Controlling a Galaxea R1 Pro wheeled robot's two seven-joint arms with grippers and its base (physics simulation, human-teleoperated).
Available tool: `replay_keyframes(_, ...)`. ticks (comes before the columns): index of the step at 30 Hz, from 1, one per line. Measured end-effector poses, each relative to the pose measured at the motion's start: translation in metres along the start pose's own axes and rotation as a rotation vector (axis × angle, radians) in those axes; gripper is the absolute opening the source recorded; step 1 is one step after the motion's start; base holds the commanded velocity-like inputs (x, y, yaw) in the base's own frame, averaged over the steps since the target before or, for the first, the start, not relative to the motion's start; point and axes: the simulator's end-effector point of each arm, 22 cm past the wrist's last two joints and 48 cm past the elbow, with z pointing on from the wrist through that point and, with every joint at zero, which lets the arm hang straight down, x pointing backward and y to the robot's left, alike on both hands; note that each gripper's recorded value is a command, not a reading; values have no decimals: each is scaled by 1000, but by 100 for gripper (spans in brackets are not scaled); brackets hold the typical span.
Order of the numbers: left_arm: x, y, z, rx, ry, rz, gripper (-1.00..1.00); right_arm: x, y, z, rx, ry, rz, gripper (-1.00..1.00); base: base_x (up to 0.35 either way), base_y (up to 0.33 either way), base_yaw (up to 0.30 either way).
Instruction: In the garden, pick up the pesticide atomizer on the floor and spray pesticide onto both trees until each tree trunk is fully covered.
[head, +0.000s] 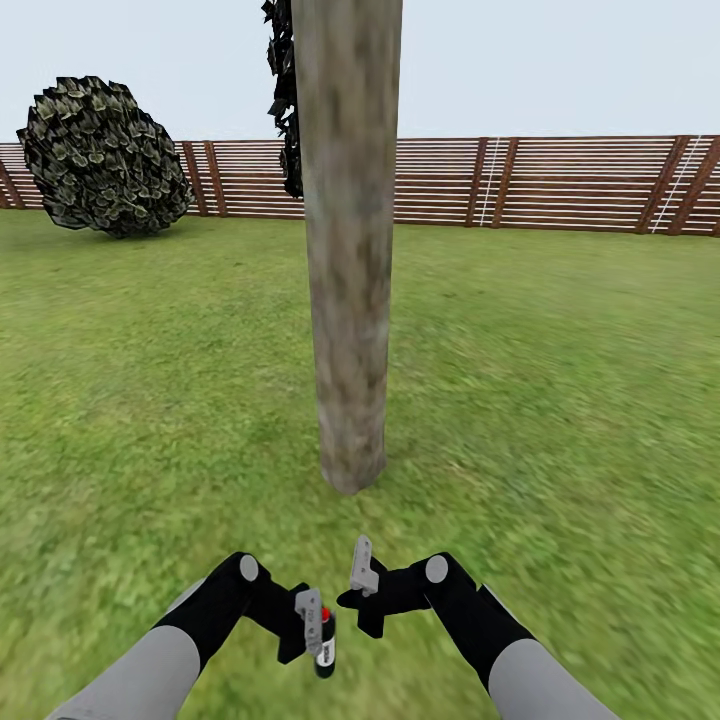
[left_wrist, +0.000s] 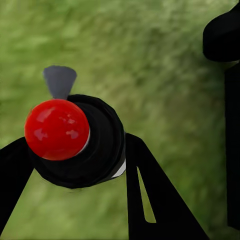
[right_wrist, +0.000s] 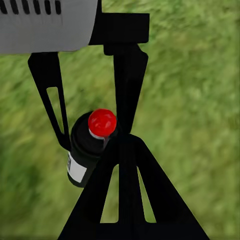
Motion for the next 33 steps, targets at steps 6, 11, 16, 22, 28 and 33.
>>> replay_keyframes(6,-5,0,0,-1,-21,-9,-100,0,0,0,0,0,0,-100,0,0,0)
replay_keyframes(11,-5,1,0,-2,-22,-9,-100,0,0,0,0,0,0,-100,0,0,0)
replay_keyframes(16,-6,1,0,-2,-25,-10,-100,0,0,0,0,0,0,-100,0,0,0)
replay_keyframes(22,-8,0,1,-1,-29,-9,-100,0,0,0,0,0,0,-100,0,0,0)
replay_keyframes(28,-10,-1,2,1,-32,-7,-100,0,0,0,1,0,0,-100,0,0,0)
replay_keyframes(33,-11,0,2,-1,-32,-6,-100,0,0,0,1,0,0,-100,0,0,0)
